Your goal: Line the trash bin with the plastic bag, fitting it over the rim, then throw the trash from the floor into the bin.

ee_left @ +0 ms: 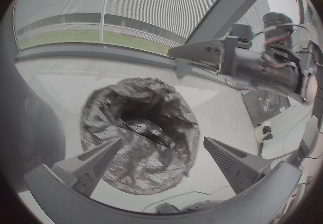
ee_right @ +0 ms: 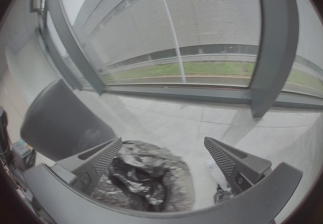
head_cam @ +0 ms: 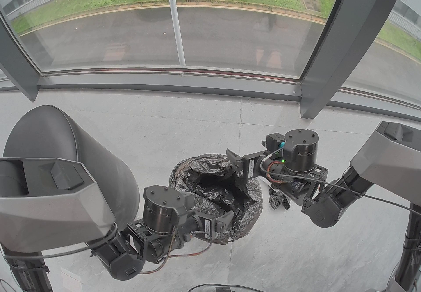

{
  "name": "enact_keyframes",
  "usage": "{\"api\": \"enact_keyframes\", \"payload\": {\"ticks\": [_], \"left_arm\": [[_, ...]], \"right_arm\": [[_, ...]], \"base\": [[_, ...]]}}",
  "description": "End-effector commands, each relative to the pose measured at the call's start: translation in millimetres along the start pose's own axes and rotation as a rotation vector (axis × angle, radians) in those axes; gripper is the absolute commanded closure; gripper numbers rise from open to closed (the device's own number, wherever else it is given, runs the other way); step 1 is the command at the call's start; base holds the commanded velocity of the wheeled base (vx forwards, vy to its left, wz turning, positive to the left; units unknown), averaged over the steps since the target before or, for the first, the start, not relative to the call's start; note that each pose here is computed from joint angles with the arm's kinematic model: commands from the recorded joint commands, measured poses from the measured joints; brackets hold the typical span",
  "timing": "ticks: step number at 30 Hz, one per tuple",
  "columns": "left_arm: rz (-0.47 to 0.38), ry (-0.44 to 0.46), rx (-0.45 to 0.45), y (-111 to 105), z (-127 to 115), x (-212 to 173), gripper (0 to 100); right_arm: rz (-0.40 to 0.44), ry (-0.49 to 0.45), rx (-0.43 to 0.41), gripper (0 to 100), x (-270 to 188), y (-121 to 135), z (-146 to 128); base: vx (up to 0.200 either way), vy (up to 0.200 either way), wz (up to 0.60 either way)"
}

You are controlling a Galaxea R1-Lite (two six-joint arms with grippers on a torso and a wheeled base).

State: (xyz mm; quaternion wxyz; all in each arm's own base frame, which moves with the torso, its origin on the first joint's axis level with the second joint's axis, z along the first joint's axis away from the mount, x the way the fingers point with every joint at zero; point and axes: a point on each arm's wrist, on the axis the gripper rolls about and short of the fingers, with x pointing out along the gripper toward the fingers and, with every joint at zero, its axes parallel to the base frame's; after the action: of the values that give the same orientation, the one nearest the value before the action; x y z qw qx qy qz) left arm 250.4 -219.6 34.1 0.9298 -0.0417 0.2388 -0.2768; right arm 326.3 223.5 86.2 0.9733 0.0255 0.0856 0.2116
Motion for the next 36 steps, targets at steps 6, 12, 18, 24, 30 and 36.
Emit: {"api": "enact_keyframes", "payload": {"ticks": [6,12,18,24,30,36], "left_arm": [[-0.018,0.079,-0.027,-5.3,-24.2,16.7,0],[-0.016,0.047,-0.037,-6.2,-19.6,48.2,0],[0.035,0.082,-0.021,7.4,-30.8,75.9,0],[0.11,0.083,0.019,22.1,-36.4,79.6,0],[0.128,0.042,0.052,16.4,-20.4,64.8,0],[0.122,-0.034,0.054,13.7,2.6,40.5,0]], "right_arm": [[-0.065,-0.005,0.013,0,2.0,-25.3,-3.2],[-0.083,-0.005,0.015,0,4.9,-33.5,-8.7],[-0.106,0.025,0.014,0,8.4,-42.2,-19.4],[-0.151,0.067,0.013,0,17.5,-62.9,-37.2],[-0.195,0.068,0.026,0,24.9,-83.8,-42.2],[-0.179,0.078,0.036,0,24.9,-93.1,-44.3]], "base": [[0.0,0.0,0.0],[0.0,0.0,0.0],[0.0,0.0,0.0],[0.0,0.0,0.0],[0.0,0.0,0.0],[0.0,0.0,0.0]]}}
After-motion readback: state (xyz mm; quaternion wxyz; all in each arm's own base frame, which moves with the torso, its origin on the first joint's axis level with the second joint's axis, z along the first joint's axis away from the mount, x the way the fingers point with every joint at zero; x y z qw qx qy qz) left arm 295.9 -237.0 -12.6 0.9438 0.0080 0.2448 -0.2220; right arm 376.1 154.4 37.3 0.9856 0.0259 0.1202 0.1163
